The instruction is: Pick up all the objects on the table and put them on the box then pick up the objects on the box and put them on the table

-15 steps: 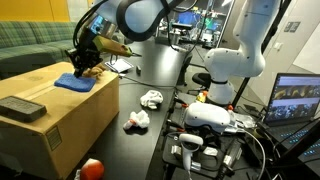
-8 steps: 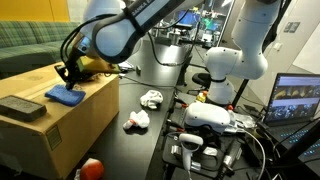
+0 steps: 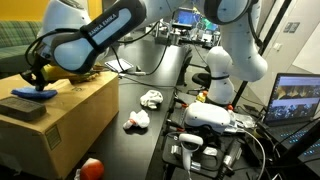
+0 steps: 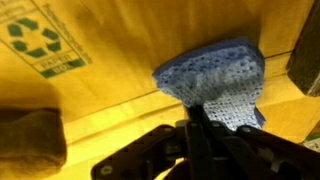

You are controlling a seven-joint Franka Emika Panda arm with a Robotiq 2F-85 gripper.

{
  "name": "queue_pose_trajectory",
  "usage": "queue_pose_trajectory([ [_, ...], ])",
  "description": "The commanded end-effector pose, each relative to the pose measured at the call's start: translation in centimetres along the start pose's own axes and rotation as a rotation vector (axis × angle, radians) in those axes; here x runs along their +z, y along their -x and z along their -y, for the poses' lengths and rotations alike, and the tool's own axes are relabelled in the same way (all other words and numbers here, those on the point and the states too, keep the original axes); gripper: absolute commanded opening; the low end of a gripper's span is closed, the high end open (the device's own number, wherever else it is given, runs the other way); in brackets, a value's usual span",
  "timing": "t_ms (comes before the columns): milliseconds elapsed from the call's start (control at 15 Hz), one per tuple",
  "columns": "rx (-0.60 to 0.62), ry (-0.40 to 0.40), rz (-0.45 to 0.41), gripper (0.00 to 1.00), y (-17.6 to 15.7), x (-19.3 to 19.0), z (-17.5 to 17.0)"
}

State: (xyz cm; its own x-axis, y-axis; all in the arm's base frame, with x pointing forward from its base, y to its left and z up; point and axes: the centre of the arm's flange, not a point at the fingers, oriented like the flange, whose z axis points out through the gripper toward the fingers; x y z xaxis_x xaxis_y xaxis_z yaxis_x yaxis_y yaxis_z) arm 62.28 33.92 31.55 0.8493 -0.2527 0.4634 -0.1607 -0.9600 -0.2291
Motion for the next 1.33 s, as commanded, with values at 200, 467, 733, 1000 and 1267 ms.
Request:
queue_pose_trajectory([
  [200, -0.192, 0.085, 0.188, 0.01, -3.7, 1.1, 1.3],
  [467, -0.287, 0.211, 0.260, 0.35, -4.6, -1.2, 1.0],
  [733, -0.360, 0.315, 0.263, 0.67, -5.0, -4.7, 1.7],
  [1000, -0.413, 0.346, 0.270, 0.95, -5.2, -8.3, 3.0],
  [1267, -0.456, 0.281, 0.302, 1.00, -5.0, -11.7, 4.6],
])
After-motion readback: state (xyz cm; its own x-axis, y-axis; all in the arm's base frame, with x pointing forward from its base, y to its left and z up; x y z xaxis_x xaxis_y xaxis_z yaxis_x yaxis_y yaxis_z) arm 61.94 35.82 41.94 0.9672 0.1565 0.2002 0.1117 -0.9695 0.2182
